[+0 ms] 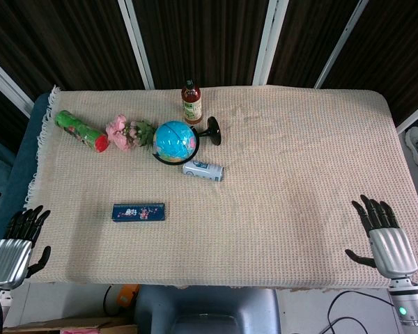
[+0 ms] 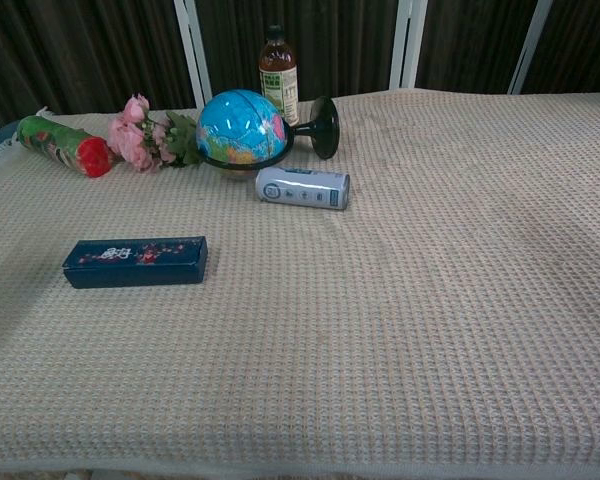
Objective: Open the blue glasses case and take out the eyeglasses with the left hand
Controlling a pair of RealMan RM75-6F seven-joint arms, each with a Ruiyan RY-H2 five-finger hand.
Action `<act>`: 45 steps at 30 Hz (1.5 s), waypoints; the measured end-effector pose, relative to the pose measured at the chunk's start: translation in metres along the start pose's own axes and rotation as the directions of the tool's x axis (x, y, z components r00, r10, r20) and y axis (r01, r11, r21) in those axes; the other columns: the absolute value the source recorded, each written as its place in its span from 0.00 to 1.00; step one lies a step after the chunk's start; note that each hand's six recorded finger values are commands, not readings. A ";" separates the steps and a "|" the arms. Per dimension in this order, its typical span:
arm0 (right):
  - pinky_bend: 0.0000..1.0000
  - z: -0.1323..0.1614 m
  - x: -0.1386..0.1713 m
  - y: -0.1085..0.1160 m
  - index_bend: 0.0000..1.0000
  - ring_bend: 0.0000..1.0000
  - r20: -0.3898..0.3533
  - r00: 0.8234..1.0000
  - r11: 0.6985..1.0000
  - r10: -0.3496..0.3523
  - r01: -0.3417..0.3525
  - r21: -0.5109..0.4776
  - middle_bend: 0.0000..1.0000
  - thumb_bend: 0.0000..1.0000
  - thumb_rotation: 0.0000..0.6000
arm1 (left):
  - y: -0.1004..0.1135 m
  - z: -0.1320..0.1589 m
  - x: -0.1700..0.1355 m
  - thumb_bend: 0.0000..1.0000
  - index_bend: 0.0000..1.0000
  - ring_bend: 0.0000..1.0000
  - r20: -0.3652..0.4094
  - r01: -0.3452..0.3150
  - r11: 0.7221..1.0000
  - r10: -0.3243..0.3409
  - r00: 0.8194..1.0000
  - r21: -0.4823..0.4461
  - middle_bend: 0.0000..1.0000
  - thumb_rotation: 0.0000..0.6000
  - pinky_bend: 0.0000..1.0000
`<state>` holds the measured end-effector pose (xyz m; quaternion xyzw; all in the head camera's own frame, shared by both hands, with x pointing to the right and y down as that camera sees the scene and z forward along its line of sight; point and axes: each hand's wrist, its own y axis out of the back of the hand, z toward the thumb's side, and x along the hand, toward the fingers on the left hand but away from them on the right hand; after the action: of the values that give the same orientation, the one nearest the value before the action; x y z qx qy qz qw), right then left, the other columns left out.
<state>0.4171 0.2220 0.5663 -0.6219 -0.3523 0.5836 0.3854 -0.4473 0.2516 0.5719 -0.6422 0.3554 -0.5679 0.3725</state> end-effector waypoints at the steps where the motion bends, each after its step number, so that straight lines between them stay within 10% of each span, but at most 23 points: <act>1: 0.00 0.000 0.000 0.000 0.00 0.00 0.001 1.000 1.000 0.000 0.000 0.000 0.00 0.22 1.00 | 0.000 0.000 0.000 0.42 0.00 0.00 0.000 0.000 1.000 0.000 1.000 -0.001 0.00 1.00 0.00; 13: 0.00 -0.004 0.004 0.003 0.00 0.00 0.021 1.000 1.000 -0.009 0.009 0.002 0.00 0.22 1.00 | -0.014 0.028 0.013 0.42 0.11 0.00 0.149 0.007 0.995 0.008 0.989 -0.097 0.00 1.00 0.00; 23: 0.00 -0.005 0.001 0.001 0.00 0.00 0.033 0.999 1.000 -0.004 0.004 0.010 0.00 0.22 1.00 | -0.069 0.114 0.060 0.42 0.19 0.00 0.383 0.089 0.984 -0.023 0.923 -0.155 0.00 1.00 0.00; 45: 0.00 -0.014 -0.003 0.004 0.00 0.00 0.054 0.998 1.000 0.016 -0.017 0.013 0.00 0.22 1.00 | -0.119 0.159 0.129 0.38 0.32 0.00 0.281 0.028 0.994 0.003 0.960 -0.109 0.06 1.00 0.04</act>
<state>0.4310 0.2165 0.5648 -0.6063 -0.3537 0.6056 0.3750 -0.2721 0.2064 0.7244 -0.7382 0.3261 -0.4529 0.3790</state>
